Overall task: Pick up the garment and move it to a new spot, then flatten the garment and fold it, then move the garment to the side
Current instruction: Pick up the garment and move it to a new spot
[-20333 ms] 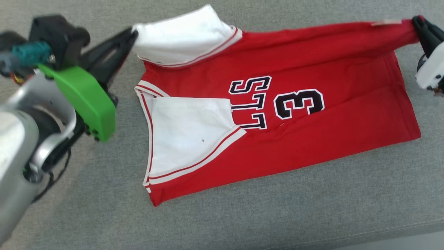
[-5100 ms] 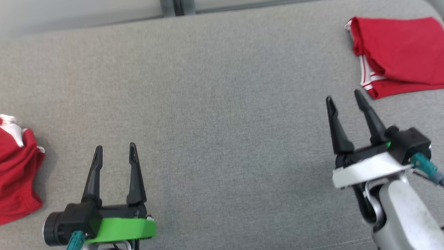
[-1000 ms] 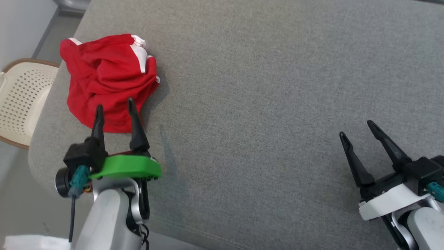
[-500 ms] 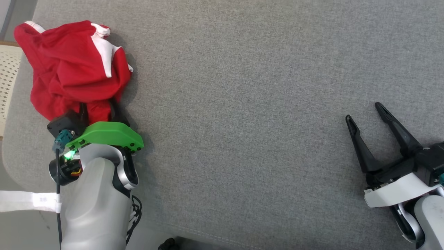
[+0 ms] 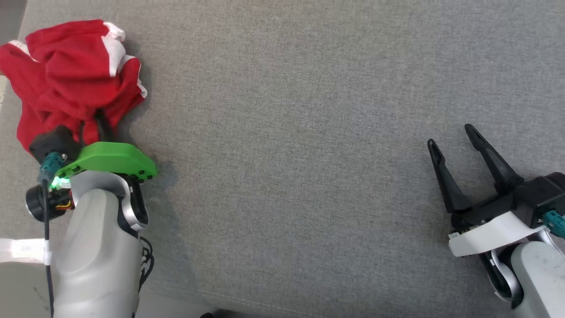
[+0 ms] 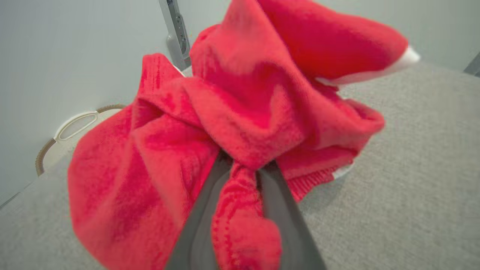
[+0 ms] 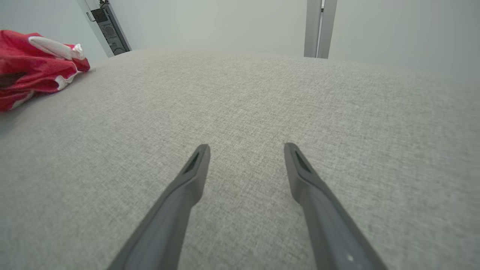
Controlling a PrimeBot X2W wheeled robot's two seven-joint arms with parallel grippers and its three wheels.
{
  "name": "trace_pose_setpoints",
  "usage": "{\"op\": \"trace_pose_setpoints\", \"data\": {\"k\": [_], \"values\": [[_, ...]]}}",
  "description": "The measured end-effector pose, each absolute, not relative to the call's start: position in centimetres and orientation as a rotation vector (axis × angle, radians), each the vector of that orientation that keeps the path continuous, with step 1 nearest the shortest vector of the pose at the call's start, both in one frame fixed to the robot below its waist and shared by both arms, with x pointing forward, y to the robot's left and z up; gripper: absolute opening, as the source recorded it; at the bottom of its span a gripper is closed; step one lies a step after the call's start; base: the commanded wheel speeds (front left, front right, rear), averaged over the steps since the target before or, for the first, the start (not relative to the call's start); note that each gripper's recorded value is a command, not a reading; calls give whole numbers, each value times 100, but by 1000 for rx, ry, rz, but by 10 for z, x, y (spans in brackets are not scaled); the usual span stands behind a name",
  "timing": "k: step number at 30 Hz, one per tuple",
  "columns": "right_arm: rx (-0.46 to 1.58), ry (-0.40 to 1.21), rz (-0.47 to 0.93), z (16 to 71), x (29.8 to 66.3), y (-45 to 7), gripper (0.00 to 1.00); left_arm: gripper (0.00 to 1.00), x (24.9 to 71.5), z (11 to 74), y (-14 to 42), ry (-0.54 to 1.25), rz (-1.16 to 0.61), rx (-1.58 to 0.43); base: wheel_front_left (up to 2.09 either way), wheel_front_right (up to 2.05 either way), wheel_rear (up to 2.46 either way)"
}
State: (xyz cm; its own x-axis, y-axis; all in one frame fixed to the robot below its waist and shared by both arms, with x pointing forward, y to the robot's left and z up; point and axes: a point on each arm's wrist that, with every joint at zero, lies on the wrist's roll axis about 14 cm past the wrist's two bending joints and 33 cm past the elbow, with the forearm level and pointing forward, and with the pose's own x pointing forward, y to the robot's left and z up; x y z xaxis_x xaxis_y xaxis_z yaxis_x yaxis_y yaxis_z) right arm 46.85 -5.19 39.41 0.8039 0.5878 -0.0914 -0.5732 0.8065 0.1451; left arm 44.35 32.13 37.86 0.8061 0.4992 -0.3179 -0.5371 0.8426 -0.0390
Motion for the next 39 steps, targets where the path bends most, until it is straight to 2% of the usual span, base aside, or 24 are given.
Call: {"op": "trace_pose_setpoints", "data": {"k": [9, 21, 33, 39], "values": [[168, 85, 575, 426, 458, -48, 100, 0, 452, 449, 300, 68, 428, -65, 0, 0, 0], [195, -11, 370, 474, 438, -97, 100, 0, 474, 508, 181, -72, 50, -131, 0, 0, 0], [144, -78, 108, 504, 399, -182, 100, 0, 472, 545, 24, -56, -414, -297, 0, 0, 0], [123, -106, 6, 517, 378, -213, 100, 0, 450, 528, -45, 80, -622, -289, 0, 0, 0]]}}
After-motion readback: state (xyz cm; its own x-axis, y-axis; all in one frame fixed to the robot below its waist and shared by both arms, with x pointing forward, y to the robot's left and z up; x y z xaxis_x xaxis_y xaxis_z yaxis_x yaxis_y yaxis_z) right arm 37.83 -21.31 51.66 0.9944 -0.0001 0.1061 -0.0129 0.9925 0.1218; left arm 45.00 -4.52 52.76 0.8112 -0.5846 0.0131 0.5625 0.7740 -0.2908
